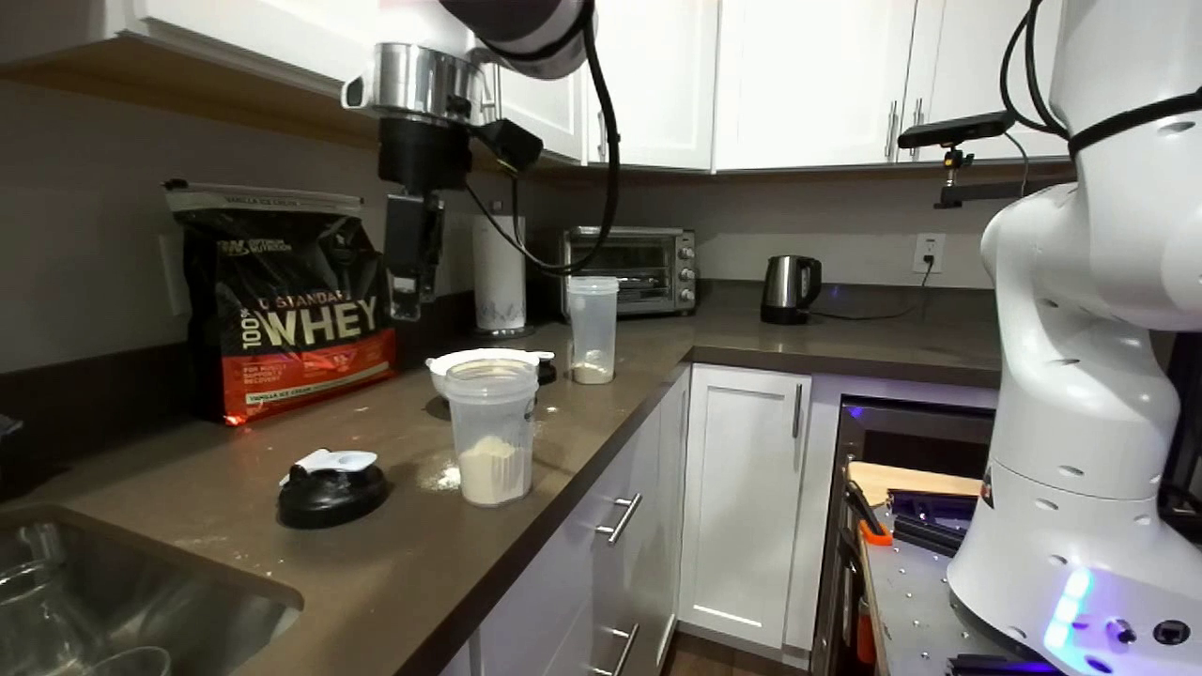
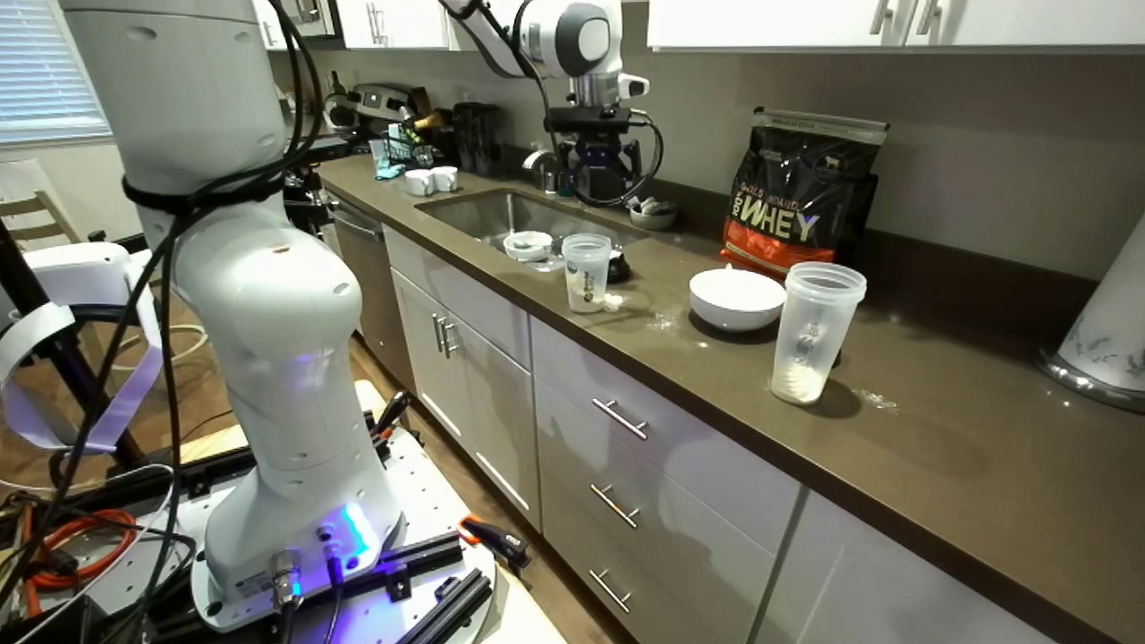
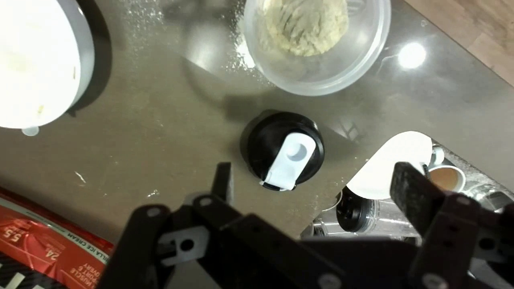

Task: Place the lid on the shorter shaker bottle

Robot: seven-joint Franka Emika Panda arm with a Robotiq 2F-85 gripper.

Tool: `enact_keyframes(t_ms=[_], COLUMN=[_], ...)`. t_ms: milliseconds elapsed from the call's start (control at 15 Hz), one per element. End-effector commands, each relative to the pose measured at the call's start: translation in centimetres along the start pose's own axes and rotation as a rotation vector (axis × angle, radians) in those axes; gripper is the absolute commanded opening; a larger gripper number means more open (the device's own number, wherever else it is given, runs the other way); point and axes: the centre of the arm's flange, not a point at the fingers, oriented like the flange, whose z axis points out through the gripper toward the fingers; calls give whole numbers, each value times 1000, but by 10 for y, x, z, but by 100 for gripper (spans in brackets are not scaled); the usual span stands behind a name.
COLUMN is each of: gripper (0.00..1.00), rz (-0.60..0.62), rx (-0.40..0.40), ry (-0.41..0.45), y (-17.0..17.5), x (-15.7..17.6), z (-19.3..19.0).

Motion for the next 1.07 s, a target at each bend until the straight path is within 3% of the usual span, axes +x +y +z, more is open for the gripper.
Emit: enact_keyframes(t_ms=[0,467,1000], gripper=[100,100,100], rz=[-20,-79,-108], rx=[35,60,5], ry=[-30,-81,-118], y=[-10,-37,-26], x=[24,37,59], z=[13,57,92])
